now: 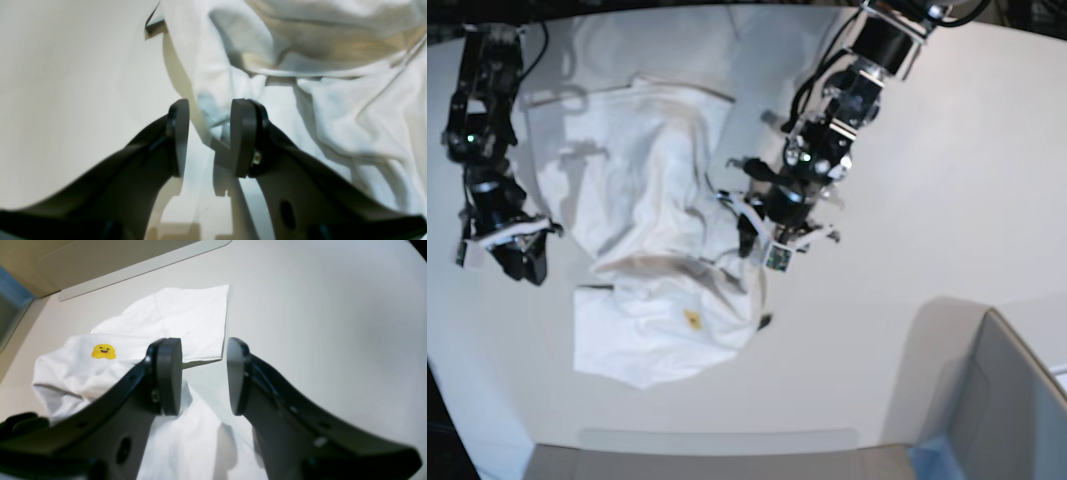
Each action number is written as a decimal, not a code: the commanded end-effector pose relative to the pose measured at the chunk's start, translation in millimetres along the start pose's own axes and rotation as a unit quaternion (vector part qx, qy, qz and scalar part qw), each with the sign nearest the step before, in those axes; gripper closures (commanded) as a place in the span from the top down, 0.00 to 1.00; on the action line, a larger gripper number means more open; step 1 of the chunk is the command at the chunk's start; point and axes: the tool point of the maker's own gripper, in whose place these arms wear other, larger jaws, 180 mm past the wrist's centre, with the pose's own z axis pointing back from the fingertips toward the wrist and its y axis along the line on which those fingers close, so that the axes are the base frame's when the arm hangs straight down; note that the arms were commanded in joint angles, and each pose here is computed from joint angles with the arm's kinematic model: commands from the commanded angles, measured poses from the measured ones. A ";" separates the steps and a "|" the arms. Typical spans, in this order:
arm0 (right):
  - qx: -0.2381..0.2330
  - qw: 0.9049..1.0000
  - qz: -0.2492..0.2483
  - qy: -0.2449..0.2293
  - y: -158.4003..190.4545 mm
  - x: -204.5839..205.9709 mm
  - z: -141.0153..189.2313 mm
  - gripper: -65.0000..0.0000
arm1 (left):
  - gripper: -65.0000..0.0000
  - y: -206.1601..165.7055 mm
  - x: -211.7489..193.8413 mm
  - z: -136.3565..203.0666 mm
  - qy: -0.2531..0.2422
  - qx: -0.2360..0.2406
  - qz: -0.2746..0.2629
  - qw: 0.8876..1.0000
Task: Layout the t-shirt on the table in an organized manner, then fold the t-shirt properly
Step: 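Release the right gripper and grasp the shirt fold with the left gripper, then pull the held fabric with the left gripper, then release it, then grasp the t-shirt edge near the left gripper and drag it outward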
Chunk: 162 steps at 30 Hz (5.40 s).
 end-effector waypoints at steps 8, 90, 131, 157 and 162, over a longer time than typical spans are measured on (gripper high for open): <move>0.012 1.000 0.006 -0.027 9.9 11.5 10.8 0.35 | 0.35 -7.0 17.4 -27.7 -0.007 0.001 0.003 1.000; -0.081 0.994 -0.043 -0.051 -55.1 12.7 33.7 0.35 | 0.34 -112.7 -16.8 121.5 -0.079 -0.093 -0.204 0.971; -0.084 0.995 -0.046 -0.033 -55.6 -1.8 37.3 0.35 | 0.20 -123.5 -137.4 114.6 0.129 -0.096 -0.387 0.908; -0.060 0.997 -0.044 -0.017 -37.5 -13.2 30.9 0.35 | 0.00 -142.0 4.3 82.9 -0.052 -0.051 -0.318 0.945; -0.065 0.997 -0.042 -0.020 -41.8 -10.4 32.5 0.35 | 0.00 -122.1 34.8 87.0 -0.103 0.003 -0.256 0.961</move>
